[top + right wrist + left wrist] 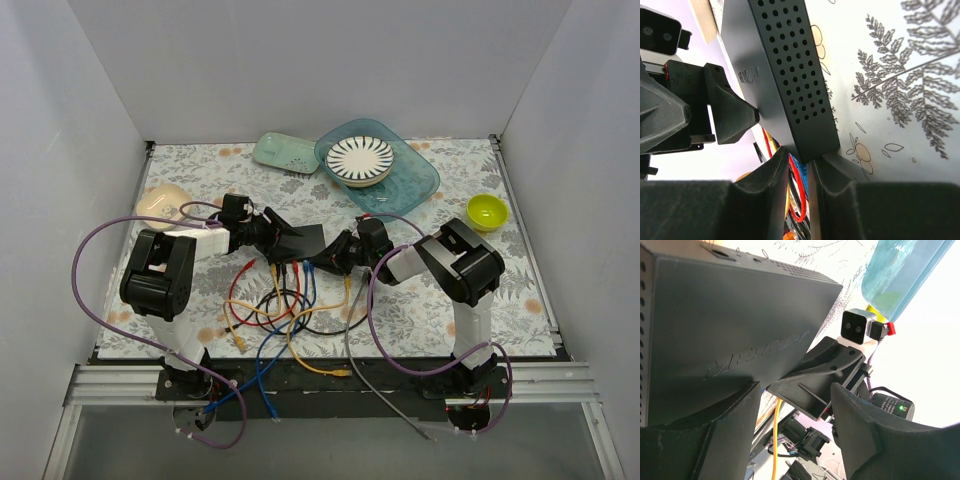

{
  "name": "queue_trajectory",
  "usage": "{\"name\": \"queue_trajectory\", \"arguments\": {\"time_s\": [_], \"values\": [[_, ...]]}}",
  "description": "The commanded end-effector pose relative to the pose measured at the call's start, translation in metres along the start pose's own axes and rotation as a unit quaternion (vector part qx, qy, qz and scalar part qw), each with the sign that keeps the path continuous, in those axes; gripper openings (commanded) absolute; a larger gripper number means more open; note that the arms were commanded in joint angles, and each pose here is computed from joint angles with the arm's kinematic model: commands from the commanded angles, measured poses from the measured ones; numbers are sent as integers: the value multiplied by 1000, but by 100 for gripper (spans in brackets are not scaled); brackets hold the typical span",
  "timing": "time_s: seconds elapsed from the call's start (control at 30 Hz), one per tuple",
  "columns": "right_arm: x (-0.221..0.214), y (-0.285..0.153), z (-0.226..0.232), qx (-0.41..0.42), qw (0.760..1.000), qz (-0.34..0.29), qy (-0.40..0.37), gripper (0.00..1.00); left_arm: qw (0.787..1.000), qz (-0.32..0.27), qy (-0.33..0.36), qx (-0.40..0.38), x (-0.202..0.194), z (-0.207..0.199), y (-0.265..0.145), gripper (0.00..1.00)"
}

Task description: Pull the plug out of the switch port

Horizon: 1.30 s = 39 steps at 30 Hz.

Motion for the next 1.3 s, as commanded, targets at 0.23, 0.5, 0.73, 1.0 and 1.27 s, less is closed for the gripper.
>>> {"name": "queue_trajectory", "arguments": {"time_s": [0.23, 0.5, 0.73, 1.0, 1.27], "values": [[3, 4, -6, -13, 1000, 3, -7, 1, 995, 5, -32, 91, -14, 49, 4, 59], [-21, -9, -33, -34, 997, 60, -43, 1, 996, 4, -35, 83, -12, 45, 6, 59], [-16, -4, -29, -34, 998, 48, -25, 37, 996, 2, -38, 86, -14, 47, 5, 59], [-9, 13, -11, -13, 999, 43, -11, 36, 995, 4, -38, 87, -18, 50, 2, 59], [-4, 18, -11, -6, 999, 29, 21, 34, 995, 5, -39, 90, -21, 53, 0, 59]]}}
Point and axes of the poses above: each gripper's point midway between its finger pads, its own y axis out along the fingers, its own z axis along the line the jaws close on, x = y × z, the point moved 2 cm from there along -y, back along the fingers, and after that the axes turned 11 degrees about y, right-handed, at the moved point
